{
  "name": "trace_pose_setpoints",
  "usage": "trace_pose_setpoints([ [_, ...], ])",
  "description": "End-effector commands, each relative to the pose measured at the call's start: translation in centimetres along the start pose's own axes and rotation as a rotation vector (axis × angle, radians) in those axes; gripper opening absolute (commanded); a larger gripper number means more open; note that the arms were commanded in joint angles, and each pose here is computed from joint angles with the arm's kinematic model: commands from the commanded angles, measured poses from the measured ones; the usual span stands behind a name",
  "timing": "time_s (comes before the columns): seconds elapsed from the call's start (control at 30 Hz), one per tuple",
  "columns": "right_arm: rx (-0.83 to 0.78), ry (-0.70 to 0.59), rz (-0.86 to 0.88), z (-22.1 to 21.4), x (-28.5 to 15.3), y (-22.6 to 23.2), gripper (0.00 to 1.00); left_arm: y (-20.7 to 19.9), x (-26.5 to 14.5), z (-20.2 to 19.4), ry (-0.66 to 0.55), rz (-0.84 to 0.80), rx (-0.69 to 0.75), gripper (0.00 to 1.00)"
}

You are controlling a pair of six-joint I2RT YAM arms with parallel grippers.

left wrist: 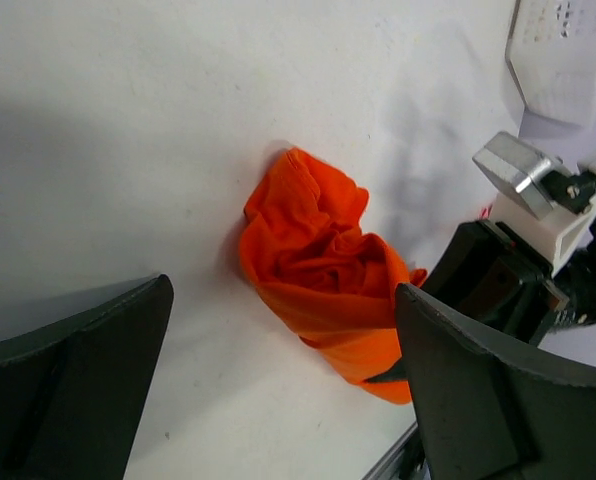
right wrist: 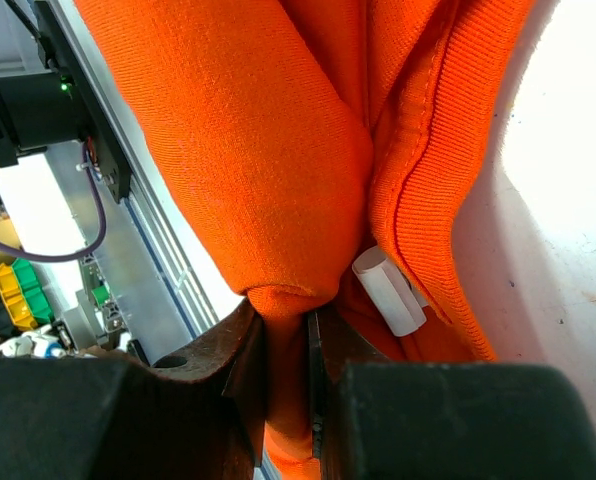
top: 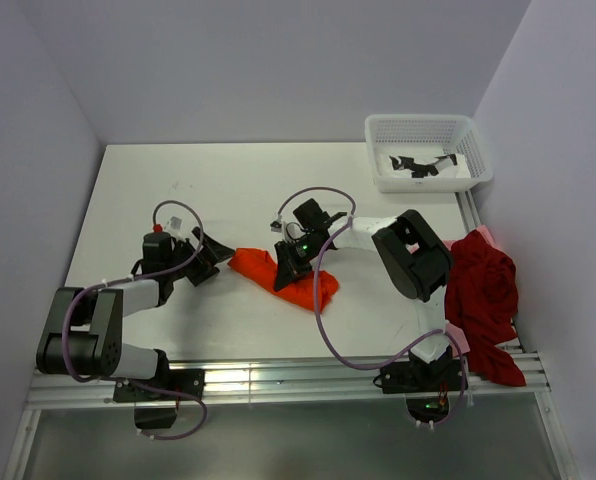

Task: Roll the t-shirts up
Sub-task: Roll the tshirt

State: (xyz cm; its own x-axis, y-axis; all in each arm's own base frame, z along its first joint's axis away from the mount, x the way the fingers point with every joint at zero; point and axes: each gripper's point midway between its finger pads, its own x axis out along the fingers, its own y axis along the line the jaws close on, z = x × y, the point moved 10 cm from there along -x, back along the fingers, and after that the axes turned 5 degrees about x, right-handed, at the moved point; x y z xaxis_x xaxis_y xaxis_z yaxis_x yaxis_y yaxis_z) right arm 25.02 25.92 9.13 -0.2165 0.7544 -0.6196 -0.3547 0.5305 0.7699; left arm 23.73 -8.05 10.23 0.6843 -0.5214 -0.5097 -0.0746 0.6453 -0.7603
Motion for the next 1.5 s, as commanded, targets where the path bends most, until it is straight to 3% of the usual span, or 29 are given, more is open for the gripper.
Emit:
trace_pose_setpoints([
  [0.0, 0.065, 0.069, -0.160, -2.0, 0.8, -2.8, 0.08, -0.3, -0.6, -0.7, 0.030, -0.082, 0.039, 0.99],
  [0.3, 0.066, 0.073, -0.159, -2.2, 0.9, -2.8, 0.06, -0.1, -0.1, -1.1, 0.058, -0.132, 0.030, 0.99],
  [0.67, 0.069, 0.078, -0.157, -2.2, 1.0, -3.0, 0.04, -2.7, -2.6, 0.3, -0.091, -0.172, 0.114, 0.99],
  [1.0, 0.068, 0.078, -0.157, -2.1, 0.9, -2.9, 0.04, -1.5, -0.7, -0.5, 0.049, -0.076, 0.075, 0.99],
  [1.47, 0.072, 0.083, -0.159, -2.3, 0.9, -3.0, 0.03, -1.2, 1.9, -0.4, 0.103, -0.056, 0.054, 0.96],
])
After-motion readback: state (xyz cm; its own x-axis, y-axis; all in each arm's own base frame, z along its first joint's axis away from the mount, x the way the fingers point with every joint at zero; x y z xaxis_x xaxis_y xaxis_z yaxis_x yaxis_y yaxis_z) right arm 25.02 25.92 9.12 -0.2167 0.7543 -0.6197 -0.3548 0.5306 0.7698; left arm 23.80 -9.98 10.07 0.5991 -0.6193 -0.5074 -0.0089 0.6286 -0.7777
